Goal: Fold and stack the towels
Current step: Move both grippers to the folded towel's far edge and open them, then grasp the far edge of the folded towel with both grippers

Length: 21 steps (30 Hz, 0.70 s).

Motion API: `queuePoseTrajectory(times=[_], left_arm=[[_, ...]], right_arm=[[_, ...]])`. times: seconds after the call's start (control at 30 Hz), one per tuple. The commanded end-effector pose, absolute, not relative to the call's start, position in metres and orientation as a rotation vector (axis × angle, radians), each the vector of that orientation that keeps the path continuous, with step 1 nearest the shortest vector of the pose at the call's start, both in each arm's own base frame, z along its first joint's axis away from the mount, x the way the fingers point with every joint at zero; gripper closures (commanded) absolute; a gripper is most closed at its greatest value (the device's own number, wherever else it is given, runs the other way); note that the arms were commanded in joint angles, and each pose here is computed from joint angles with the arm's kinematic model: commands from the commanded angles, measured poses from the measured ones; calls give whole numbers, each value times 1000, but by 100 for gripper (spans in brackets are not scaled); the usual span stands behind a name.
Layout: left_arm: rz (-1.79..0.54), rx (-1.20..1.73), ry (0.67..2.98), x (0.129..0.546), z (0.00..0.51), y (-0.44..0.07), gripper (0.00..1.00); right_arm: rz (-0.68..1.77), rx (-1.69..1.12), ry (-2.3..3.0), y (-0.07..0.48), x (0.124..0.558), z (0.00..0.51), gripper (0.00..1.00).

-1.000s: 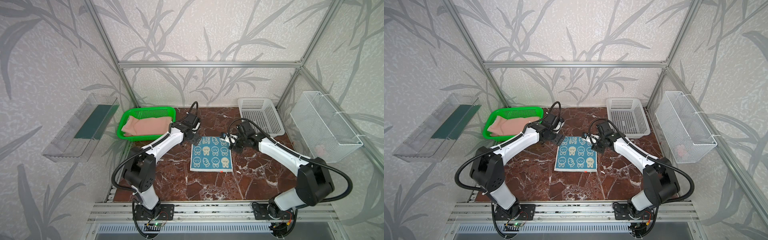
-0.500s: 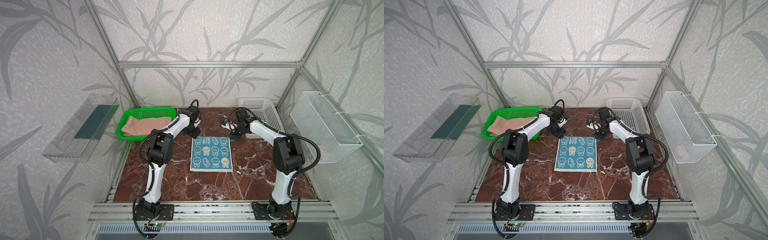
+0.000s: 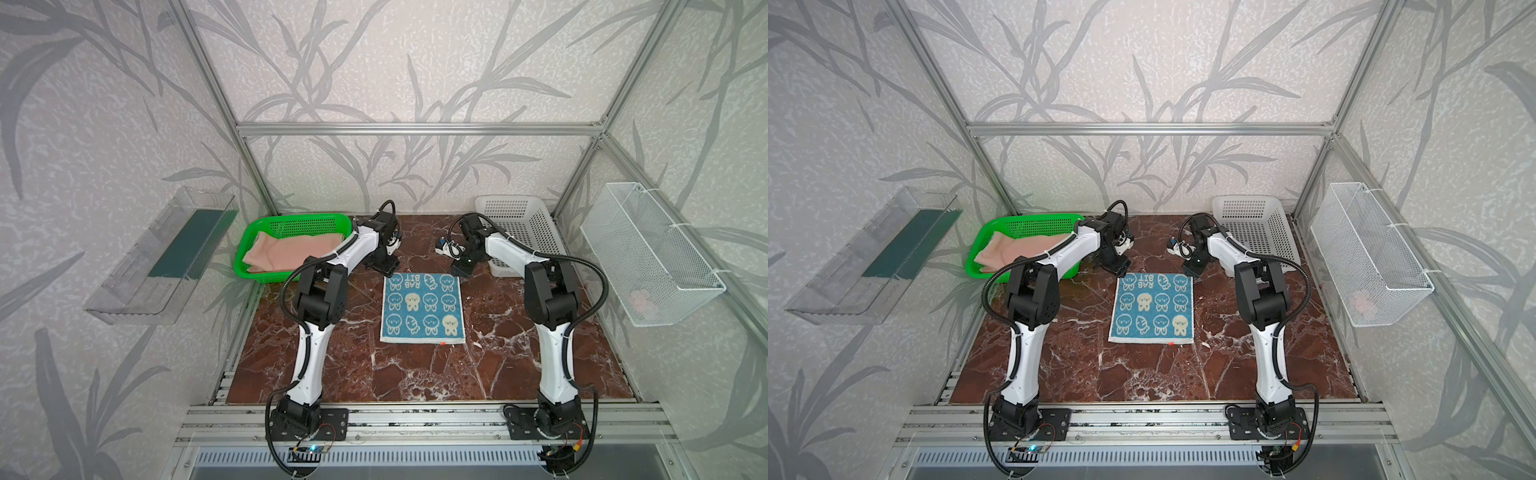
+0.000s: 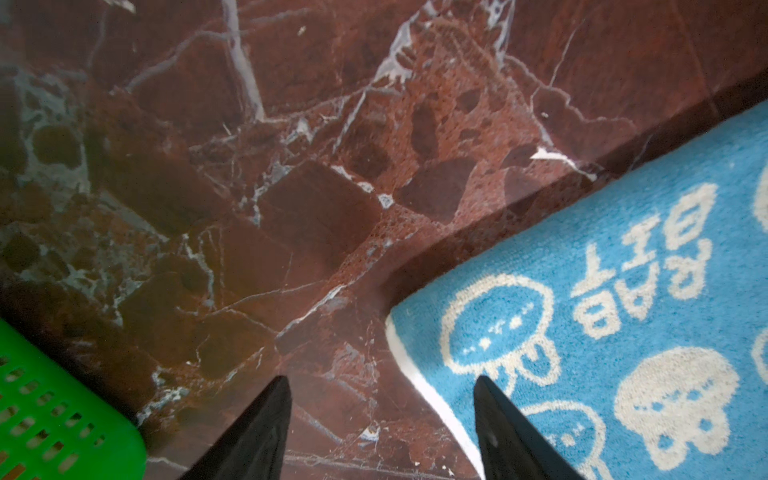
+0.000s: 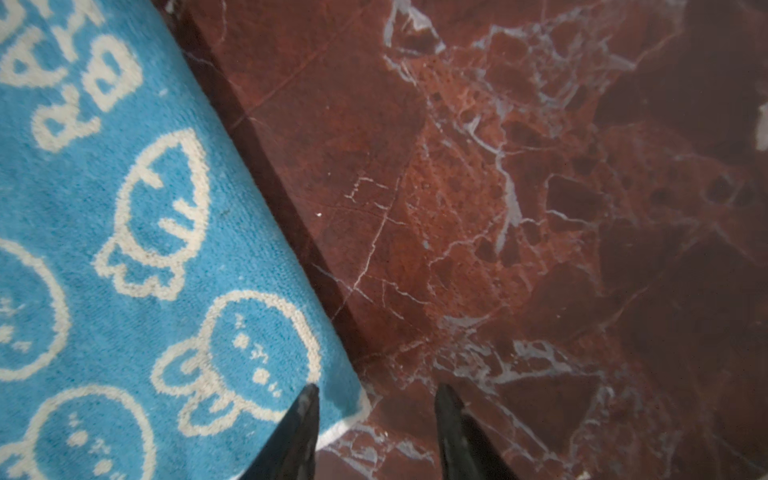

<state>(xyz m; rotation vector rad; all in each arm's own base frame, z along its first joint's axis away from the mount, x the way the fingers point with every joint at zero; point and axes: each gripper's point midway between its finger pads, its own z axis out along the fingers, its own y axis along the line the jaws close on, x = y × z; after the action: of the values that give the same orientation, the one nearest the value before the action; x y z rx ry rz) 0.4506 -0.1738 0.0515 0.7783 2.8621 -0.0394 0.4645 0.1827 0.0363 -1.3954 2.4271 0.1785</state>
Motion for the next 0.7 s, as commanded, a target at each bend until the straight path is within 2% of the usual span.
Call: queuePoseTrajectory(times=[0.0, 0.17, 0.33, 0.43, 0.67], left_arm=[[-82, 803, 2874, 451, 47, -177, 33], [-87, 794, 2890, 451, 40, -178, 37], [-71, 784, 2899, 455, 33, -178, 51], [-63, 783, 2904, 456, 29, -177, 55], [-46, 798, 2940, 451, 17, -174, 64]], right_arm=[[190, -1427, 2469, 181, 459, 31, 54], [172, -1442, 2487, 178, 460, 22, 54], [173, -1455, 2506, 177, 459, 13, 54], [179, -1474, 2519, 176, 456, 9, 55], [200, -1527, 2536, 174, 448, 2, 64]])
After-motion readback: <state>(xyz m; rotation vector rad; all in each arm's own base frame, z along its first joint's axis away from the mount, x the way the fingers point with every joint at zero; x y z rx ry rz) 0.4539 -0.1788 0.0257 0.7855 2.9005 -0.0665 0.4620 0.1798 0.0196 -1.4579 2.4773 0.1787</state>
